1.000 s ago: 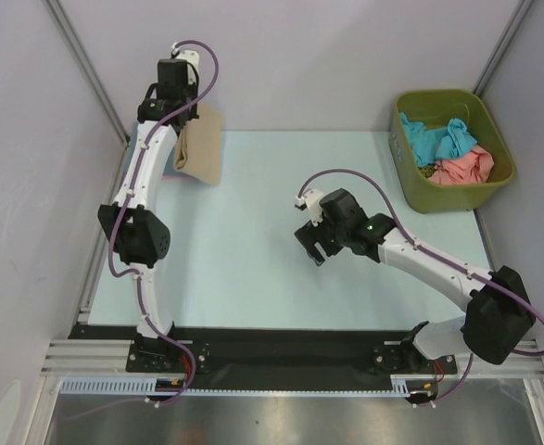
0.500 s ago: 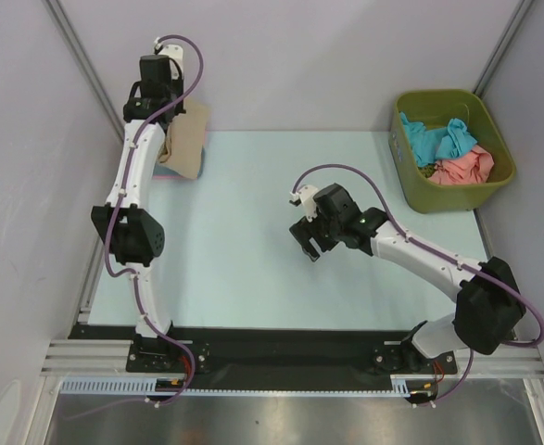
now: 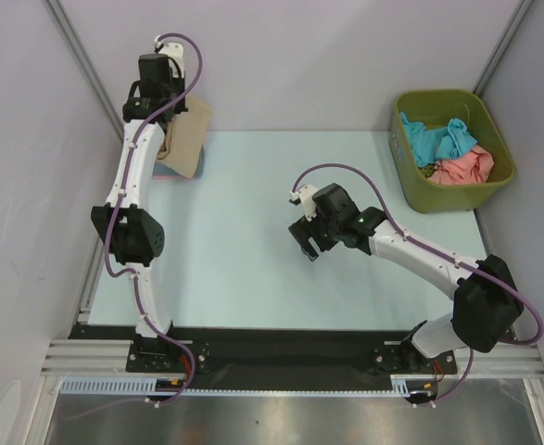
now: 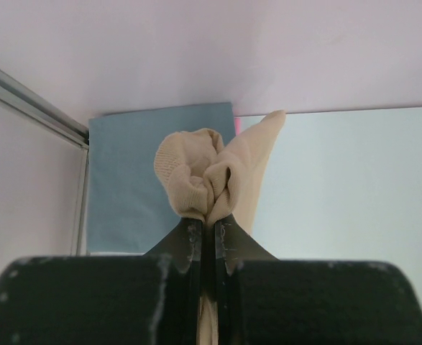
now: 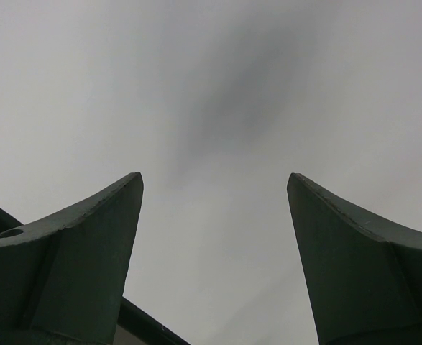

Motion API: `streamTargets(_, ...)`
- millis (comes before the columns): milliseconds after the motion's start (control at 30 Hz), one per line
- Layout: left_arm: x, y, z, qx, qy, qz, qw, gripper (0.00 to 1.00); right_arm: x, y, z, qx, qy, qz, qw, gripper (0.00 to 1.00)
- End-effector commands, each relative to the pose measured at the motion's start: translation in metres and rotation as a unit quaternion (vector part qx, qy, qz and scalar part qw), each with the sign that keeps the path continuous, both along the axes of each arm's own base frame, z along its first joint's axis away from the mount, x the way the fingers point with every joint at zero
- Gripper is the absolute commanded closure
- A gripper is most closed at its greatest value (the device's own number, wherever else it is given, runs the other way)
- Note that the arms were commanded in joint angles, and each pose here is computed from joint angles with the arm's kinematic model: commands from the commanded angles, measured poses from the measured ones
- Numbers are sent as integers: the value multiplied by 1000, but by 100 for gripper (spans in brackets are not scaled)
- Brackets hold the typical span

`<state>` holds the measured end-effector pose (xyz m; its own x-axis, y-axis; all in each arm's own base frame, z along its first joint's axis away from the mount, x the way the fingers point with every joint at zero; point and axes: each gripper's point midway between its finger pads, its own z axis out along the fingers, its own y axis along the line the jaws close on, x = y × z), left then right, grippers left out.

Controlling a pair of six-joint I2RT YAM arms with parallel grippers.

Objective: Fold and stack the t-shirts
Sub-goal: Neatly place the folded tshirt to the corner

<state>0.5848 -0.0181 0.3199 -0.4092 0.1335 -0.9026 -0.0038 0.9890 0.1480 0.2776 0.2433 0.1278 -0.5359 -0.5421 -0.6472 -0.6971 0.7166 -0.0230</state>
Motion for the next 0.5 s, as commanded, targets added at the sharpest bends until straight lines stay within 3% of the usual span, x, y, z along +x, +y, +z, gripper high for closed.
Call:
streamTargets(0, 9, -2, 54, -19, -83, -10, 996, 100, 5, 7, 15, 20, -14, -3, 1000, 13)
streamTargets(467, 11, -1, 48, -30, -77, -4, 997, 100, 12, 17, 12, 23, -10, 9, 1000, 13)
